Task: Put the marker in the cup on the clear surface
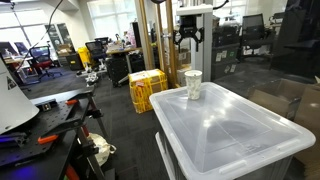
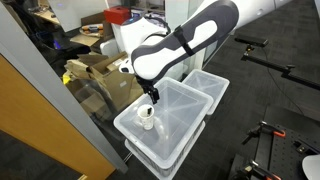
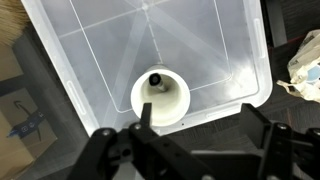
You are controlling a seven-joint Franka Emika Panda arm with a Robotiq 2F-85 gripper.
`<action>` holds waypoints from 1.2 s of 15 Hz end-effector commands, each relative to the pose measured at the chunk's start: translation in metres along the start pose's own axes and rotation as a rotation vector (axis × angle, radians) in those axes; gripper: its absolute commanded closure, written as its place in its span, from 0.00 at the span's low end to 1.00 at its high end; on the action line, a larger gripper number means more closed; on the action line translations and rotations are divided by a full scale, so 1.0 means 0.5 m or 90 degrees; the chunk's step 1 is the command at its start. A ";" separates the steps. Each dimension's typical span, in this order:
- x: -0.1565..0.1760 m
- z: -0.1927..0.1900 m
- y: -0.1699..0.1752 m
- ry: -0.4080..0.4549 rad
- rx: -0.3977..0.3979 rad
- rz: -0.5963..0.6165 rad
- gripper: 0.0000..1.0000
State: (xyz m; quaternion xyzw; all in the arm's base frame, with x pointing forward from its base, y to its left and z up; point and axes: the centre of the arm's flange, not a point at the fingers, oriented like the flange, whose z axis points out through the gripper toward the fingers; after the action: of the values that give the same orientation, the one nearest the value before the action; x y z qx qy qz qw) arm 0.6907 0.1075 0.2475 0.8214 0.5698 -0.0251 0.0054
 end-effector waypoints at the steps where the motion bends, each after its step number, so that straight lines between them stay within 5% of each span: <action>1: 0.030 0.000 0.005 -0.026 -0.029 -0.007 0.14; 7: 0.038 0.007 -0.005 -0.027 -0.039 -0.011 0.24; 18: 0.042 0.051 0.028 -0.021 -0.045 -0.003 0.26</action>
State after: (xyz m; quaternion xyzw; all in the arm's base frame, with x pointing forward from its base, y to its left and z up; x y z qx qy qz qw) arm 0.6982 0.1189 0.2239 0.8139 0.5798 -0.0221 0.0304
